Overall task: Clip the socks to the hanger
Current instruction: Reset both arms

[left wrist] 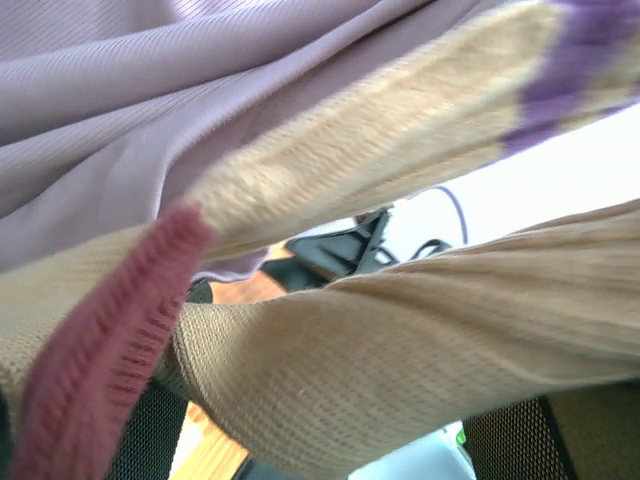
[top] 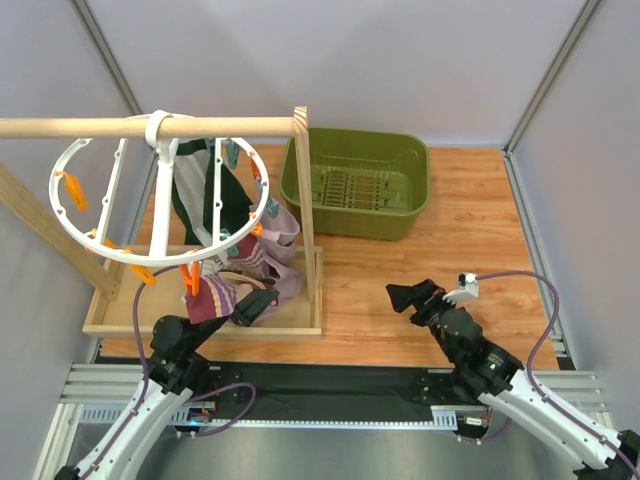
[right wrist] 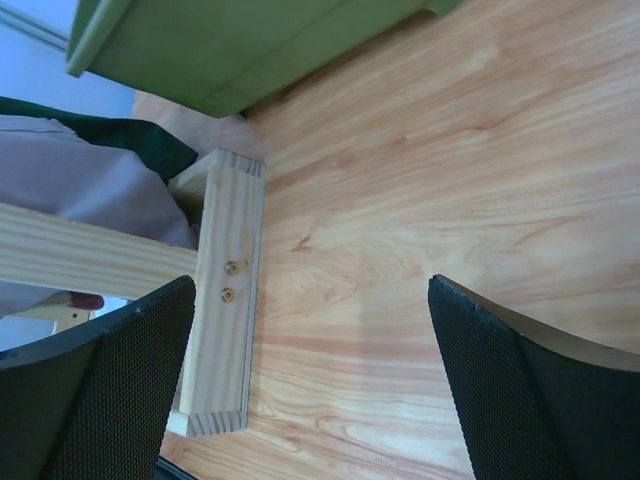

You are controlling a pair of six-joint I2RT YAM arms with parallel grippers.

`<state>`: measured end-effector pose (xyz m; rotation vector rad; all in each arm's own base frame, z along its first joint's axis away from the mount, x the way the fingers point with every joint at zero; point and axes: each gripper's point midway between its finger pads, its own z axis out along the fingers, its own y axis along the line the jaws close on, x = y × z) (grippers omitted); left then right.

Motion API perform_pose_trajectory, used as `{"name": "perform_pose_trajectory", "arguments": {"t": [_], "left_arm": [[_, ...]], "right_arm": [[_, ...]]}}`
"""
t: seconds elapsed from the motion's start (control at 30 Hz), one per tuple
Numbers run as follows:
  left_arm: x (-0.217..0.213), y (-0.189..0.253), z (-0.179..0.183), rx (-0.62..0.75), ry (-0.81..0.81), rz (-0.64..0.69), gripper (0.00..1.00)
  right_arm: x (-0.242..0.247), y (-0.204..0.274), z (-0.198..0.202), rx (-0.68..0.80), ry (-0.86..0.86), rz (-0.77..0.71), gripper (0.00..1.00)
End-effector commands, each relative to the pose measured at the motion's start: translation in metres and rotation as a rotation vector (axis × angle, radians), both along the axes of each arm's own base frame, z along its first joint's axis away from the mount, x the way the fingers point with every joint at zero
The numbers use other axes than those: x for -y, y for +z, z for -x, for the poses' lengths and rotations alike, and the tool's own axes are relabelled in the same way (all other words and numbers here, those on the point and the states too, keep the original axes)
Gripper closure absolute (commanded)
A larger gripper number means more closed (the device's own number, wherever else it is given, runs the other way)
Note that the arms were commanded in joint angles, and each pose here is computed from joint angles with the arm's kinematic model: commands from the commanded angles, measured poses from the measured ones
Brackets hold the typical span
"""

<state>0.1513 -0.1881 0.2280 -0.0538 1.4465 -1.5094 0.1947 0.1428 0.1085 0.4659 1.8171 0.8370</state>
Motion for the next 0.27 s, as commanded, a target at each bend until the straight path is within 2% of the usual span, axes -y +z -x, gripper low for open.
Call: {"name": "perform_pose_trajectory", "arguments": {"t": [0.0, 0.23], "left_arm": [[0.004, -0.034, -0.002, -0.022, -0.022, 0.021, 0.00], [0.005, -0.042, -0.003, -0.043, -0.022, 0.000, 0.00]], "right_arm": [[0.010, -0.077, 0.007, -0.156, -0.041, 0.059, 0.00], [0.012, -0.093, 0.014, -0.229, -0.049, 0.067, 0.00]]}}
